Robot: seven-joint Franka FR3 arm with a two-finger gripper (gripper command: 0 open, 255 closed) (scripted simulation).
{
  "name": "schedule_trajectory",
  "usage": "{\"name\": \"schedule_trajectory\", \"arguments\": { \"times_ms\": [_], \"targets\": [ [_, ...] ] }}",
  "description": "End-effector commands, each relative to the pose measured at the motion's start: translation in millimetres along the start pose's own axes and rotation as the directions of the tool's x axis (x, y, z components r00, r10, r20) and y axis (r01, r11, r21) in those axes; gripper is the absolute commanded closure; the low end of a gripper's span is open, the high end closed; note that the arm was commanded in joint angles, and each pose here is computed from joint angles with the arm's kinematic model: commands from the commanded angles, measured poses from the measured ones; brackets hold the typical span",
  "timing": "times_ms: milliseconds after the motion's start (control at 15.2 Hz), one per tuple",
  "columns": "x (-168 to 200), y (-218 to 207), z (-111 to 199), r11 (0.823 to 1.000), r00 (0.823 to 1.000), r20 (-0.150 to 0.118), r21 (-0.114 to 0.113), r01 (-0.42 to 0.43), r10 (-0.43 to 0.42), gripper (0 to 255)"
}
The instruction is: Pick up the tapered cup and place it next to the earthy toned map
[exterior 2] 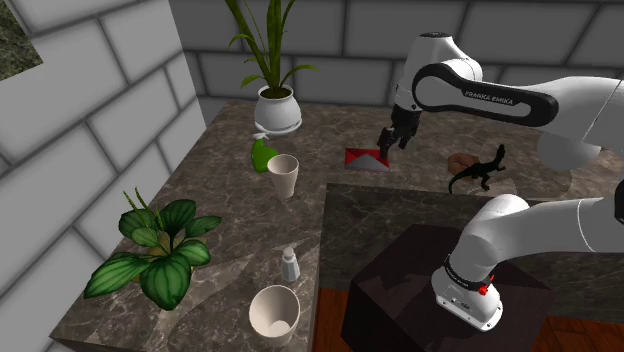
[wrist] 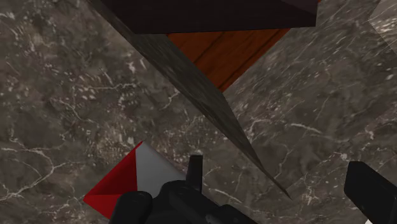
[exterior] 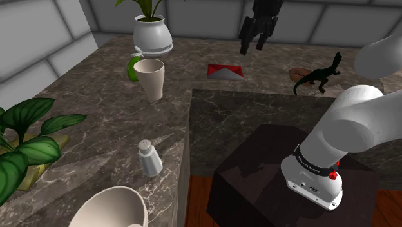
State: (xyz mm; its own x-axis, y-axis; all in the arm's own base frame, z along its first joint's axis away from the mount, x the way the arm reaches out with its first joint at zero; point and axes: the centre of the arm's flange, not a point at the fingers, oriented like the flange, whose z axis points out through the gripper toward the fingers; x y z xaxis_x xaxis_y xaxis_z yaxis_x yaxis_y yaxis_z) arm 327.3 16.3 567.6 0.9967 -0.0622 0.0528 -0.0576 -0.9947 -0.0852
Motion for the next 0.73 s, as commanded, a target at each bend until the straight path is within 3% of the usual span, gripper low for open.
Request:
{"name": "schedule_trajectory", "arguments": {
  "times_ms": [0, 660],
  "targets": [
    [0, 0, 0, 1.000, 1.000, 0.000, 0.000, 0.000, 0.000, 0],
    [102, -83, 27, 0.999, 0.999, 0.034, 0.022, 0.039, -0.040, 0]
  ]
}}
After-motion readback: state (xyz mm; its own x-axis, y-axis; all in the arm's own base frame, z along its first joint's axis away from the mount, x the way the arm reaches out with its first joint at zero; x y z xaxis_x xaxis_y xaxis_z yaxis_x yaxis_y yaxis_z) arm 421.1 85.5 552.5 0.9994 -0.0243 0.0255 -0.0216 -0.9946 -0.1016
